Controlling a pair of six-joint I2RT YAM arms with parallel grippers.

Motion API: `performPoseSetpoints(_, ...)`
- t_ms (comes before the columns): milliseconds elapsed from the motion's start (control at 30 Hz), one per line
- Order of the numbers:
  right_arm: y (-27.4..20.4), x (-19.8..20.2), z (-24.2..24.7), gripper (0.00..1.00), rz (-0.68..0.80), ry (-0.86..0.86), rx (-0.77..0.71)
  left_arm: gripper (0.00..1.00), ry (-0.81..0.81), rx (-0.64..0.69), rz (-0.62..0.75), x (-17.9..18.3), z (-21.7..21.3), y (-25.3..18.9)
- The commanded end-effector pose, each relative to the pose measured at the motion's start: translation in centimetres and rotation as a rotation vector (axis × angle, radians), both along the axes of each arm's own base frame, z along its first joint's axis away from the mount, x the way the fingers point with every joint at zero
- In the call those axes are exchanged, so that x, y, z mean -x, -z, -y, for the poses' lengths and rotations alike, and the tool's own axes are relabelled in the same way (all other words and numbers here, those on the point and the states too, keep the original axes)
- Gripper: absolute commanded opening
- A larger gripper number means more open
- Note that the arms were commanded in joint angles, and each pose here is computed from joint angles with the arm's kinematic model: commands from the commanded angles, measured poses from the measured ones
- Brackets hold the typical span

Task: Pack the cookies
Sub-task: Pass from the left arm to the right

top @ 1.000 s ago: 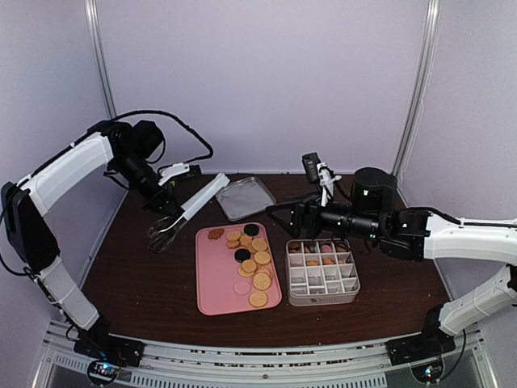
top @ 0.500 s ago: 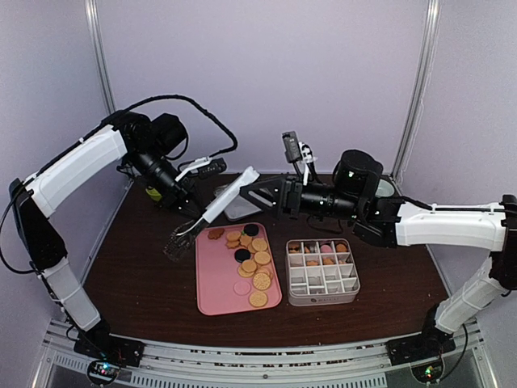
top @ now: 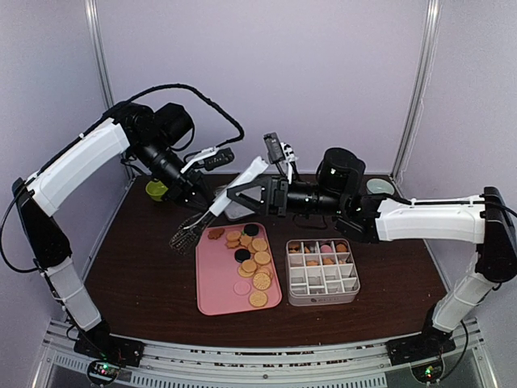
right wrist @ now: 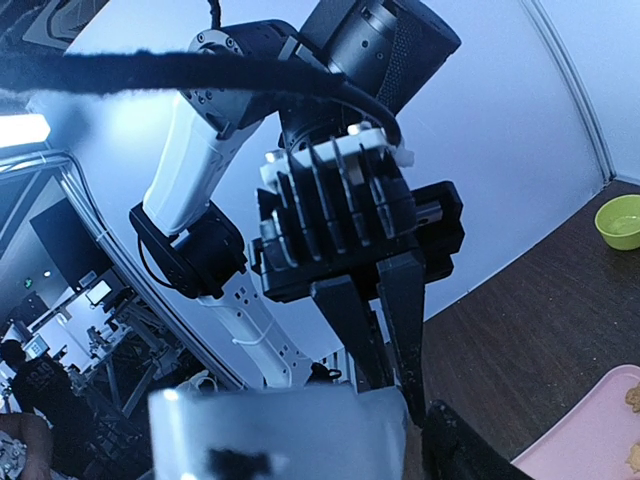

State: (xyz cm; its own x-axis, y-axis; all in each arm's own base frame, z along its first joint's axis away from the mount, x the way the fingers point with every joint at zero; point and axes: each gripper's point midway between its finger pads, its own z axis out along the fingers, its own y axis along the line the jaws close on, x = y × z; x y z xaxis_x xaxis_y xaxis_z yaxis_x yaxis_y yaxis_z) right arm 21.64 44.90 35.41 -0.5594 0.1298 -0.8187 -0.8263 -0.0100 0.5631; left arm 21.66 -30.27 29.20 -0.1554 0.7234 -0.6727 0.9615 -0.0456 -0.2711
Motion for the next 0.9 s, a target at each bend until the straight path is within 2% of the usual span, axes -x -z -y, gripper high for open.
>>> performPoseSetpoints(0,-2.8,0.1,-0.1,0.58,0.044,-0.026,-0.081,0.0,0.019,0.044,-0.017,0.4,0.5,-1.0)
performPoseSetpoints(200,-3.3,-0.2,-0.3,0.51,0.024,-0.059,-0.12,0.0,0.018,0.017,-0.01,0.3,0.2,-0.3)
performPoseSetpoints(467,-2.9,-0.7,-0.5,0.36,-0.007,-0.099,-0.097,0.0,0.011,-0.02,0.019,-0.1,-0.2,0.4)
performPoseSetpoints(733,-3.5,-0.5,-0.1,0.35,-0.011,-0.138,-0.094,0.0,-0.01,-0.071,0.055,-1.0,-0.5,1.1)
performPoseSetpoints(767,-3.5,-0.6,-0.1,0.34,-0.011,-0.134,-0.095,0.03,-0.02,-0.079,0.062,-1.3,-0.6,1.3)
performPoseSetpoints(867,-3.0,-0.9,0.1,0.33,-0.016,-0.097,-0.077,0.34,-0.073,-0.126,0.1,-2.6,-1.0,1.9)
